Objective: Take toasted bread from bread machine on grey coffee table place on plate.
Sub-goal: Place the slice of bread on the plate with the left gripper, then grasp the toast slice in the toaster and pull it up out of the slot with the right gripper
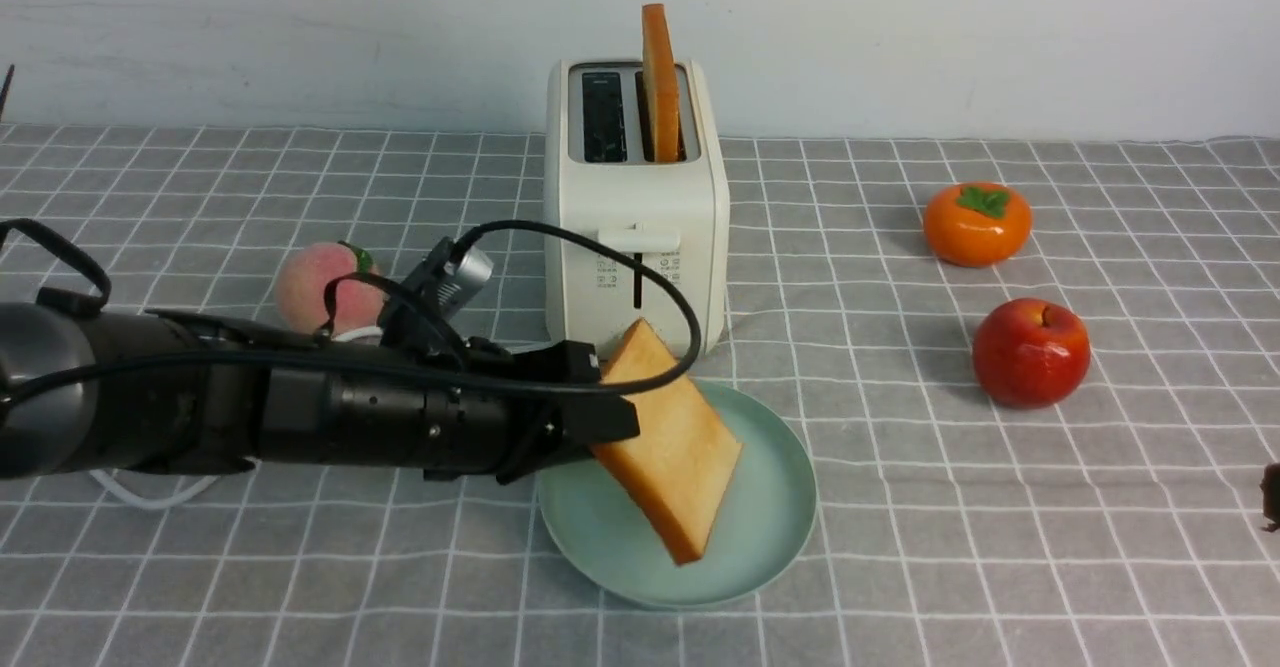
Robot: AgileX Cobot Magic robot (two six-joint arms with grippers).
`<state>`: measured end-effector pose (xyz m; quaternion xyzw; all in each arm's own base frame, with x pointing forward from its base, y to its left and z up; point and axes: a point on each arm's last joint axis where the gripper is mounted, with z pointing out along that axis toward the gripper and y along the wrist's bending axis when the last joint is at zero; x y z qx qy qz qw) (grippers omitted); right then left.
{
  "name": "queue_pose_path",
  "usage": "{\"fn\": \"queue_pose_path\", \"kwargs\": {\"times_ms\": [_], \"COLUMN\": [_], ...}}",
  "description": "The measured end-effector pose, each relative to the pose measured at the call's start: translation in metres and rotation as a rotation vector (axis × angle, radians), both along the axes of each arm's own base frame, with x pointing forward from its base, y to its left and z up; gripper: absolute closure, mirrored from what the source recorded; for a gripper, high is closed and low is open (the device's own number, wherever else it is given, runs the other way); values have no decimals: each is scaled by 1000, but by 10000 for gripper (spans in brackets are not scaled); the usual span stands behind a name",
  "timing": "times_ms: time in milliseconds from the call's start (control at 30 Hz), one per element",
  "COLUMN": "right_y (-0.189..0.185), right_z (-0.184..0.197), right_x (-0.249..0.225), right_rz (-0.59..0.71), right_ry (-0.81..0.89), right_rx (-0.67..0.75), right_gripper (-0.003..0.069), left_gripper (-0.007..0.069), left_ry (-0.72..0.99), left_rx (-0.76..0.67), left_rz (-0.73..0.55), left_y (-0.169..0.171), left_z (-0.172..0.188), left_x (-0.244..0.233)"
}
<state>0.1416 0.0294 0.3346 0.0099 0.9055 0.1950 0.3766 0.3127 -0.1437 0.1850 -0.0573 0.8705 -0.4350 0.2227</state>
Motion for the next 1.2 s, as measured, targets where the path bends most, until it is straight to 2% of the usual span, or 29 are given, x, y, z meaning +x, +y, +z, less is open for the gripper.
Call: {"fn": "queue_pose_path", "kwargs": {"times_ms": [67, 167, 233, 300, 433, 700, 867, 900, 933, 967, 1033, 1200], "right_y": [0, 0, 0, 0, 0, 0, 2, 3, 3, 7, 19, 66], "right_z": [0, 1, 1, 1, 1, 14, 37, 47, 45, 53, 58, 65], "right_x": [1, 1, 1, 1, 1, 15, 49, 62, 63, 75, 94, 135], "right_rz": [-4, -6, -6, -6, -8, -1, 54, 82, 84, 116, 169, 246], "right_ry": [-7, -11, -11, -11, -14, -17, 66, 90, 102, 111, 120, 98], "right_rx": [0, 0, 0, 0, 0, 5, -2, -8, -8, -24, -49, -111], "right_gripper": [623, 621, 621, 618, 617, 615, 615, 615, 615, 615, 615, 602], "left_gripper": [335, 301, 297, 294, 292, 300, 419, 510, 521, 608, 639, 639], "left_ry": [11, 1, -9, -41, -69, -139, -154, -165, -162, -168, -182, -198], "left_rx": [8, 44, 68, 156, 293, 379, 346, 350, 354, 363, 400, 474], "left_rz": [-5, -43, -65, -105, -101, -91, -19, -15, -14, -14, -24, 24], "left_y": [0, 0, 1, 4, 14, 25, 32, 35, 35, 39, 45, 64], "left_z": [-5, -7, -7, -6, 3, 37, 71, 84, 84, 95, 109, 130], "left_x": [0, -2, -3, -6, -10, -23, -40, -50, -50, -61, -77, -114]}}
